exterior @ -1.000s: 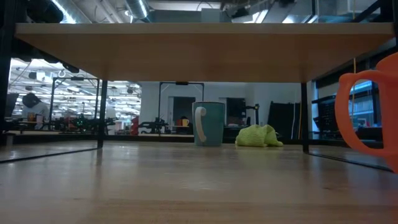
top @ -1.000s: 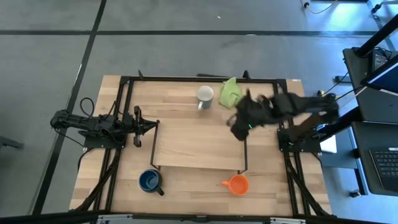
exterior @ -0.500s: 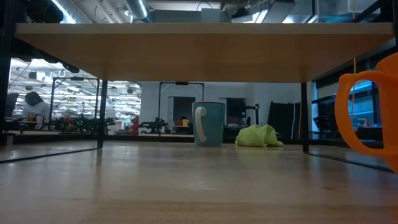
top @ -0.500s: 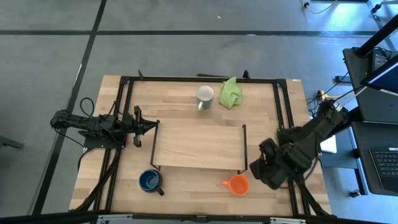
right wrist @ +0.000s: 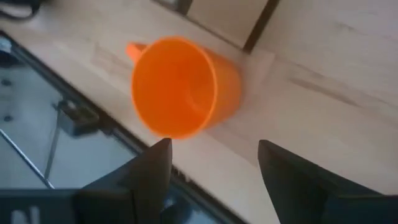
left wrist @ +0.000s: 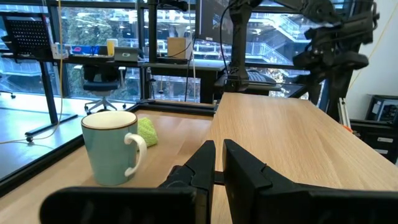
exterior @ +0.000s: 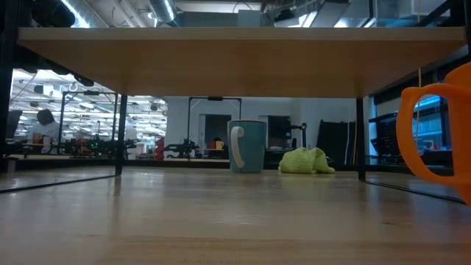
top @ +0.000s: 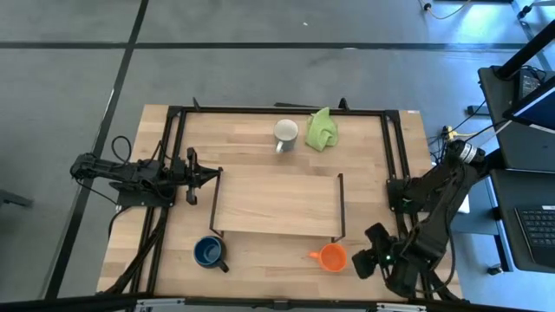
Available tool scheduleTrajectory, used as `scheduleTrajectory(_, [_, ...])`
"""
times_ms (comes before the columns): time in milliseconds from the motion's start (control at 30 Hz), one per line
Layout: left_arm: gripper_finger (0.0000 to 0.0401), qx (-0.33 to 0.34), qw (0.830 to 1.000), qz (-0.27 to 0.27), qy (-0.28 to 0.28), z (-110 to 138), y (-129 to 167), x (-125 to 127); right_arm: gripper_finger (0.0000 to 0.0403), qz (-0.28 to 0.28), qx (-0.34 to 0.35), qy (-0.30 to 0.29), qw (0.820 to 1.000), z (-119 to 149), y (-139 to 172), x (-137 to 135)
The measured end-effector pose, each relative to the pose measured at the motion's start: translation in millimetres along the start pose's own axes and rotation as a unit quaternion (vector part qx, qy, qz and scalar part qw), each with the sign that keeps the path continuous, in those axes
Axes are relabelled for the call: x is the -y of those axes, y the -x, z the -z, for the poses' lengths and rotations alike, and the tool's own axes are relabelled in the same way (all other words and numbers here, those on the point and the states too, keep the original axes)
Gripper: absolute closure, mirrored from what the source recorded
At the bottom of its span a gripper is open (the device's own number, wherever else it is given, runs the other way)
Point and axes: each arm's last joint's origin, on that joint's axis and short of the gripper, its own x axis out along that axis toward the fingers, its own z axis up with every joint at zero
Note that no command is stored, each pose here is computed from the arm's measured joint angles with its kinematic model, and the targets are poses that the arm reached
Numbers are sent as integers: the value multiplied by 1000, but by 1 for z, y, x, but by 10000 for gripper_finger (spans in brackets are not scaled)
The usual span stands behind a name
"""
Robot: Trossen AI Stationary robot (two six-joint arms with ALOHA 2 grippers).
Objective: Stack small to large cups/mugs on shelf
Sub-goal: Put the orange mugs on the shelf
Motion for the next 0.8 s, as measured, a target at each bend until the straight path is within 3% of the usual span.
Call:
scheduleTrajectory(500, [376, 0, 1000, 0, 0, 0, 0, 0, 163, -28, -18, -12, 999, 10, -42, 23])
scheduleTrajectory(800, [376, 0, 1000, 0, 0, 0, 0, 0, 163, -54, -14, -3, 998, 17, -44, 13])
